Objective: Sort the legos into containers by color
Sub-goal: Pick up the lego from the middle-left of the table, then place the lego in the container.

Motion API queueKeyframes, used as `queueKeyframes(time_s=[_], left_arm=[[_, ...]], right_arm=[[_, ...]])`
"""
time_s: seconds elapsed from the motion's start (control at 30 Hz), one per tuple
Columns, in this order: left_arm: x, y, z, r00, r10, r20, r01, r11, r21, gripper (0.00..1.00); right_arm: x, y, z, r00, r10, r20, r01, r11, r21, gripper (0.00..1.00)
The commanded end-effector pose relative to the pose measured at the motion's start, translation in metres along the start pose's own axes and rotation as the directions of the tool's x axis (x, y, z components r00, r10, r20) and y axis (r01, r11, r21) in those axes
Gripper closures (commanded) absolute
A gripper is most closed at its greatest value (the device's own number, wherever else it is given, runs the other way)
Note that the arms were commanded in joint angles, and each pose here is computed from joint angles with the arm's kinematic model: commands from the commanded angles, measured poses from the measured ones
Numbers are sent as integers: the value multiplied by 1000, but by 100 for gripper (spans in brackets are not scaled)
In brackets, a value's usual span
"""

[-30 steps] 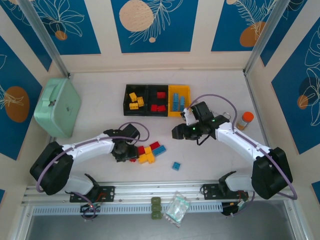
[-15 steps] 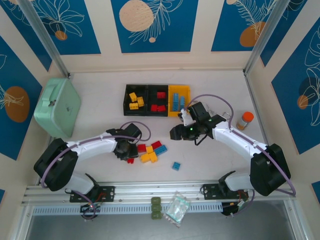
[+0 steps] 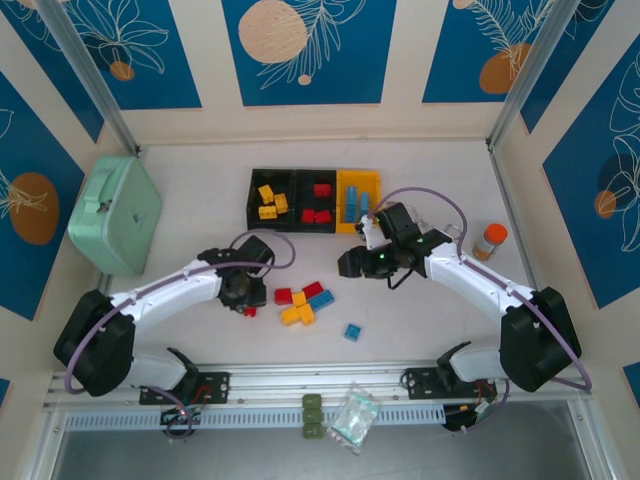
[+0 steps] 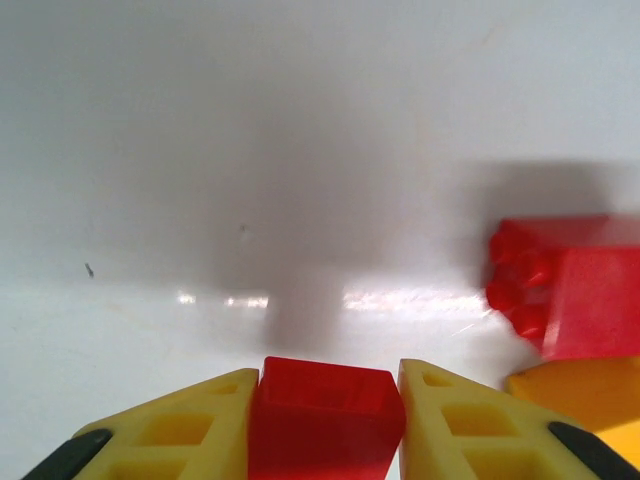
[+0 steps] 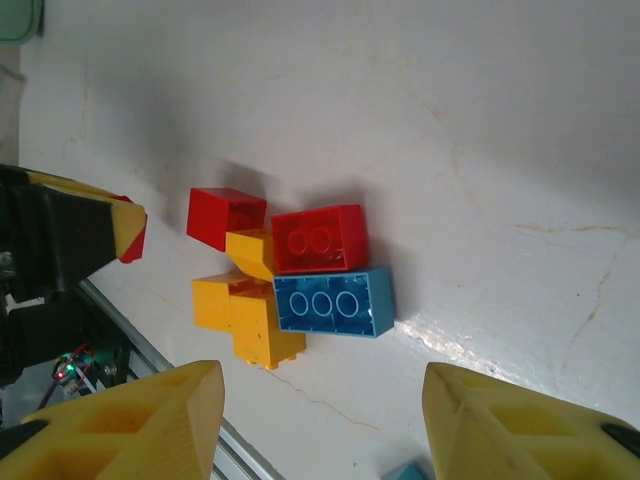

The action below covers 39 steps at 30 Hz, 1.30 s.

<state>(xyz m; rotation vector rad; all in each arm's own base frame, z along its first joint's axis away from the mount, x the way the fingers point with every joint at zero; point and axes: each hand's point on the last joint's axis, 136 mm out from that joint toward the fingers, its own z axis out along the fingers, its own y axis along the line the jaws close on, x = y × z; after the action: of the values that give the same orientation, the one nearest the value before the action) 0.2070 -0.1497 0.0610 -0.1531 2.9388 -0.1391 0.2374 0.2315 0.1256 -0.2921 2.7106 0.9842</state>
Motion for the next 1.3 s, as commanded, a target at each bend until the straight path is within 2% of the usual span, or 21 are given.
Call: queueKeyframes(time_s=[0.0, 0.23, 0.5, 0.7, 0.9, 1.07, 1.27], left_arm=[[-33, -12, -20, 997, 35, 74, -37, 999, 20, 65], [-93, -72, -33, 984, 86, 158, -107, 986, 128, 65], [-158, -130, -39, 964, 162, 210, -196, 969, 151, 64], [-208, -165, -31, 945, 206, 254, -244, 961, 128, 65], [-250, -184, -15, 939, 201, 279, -237, 966, 104, 65], [-271, -189, 8, 944, 179, 278, -212, 973, 93, 65], [-287, -197, 22, 945, 149, 292, -192, 974, 124, 63]], right_arm=[[0, 10, -4, 1000, 2, 15, -1, 999, -44, 45], [-9, 5, -7, 997, 46, 57, -44, 998, -41, 45], [-35, -14, -19, 973, 164, 161, -166, 986, -1, 45], [-42, -18, -24, 963, 184, 199, -191, 981, 18, 45], [-45, -28, -33, 947, 192, 256, -216, 974, 67, 44], [-52, -34, -46, 930, 176, 324, -220, 970, 102, 44], [-56, -34, -52, 920, 173, 353, -221, 970, 102, 40]])
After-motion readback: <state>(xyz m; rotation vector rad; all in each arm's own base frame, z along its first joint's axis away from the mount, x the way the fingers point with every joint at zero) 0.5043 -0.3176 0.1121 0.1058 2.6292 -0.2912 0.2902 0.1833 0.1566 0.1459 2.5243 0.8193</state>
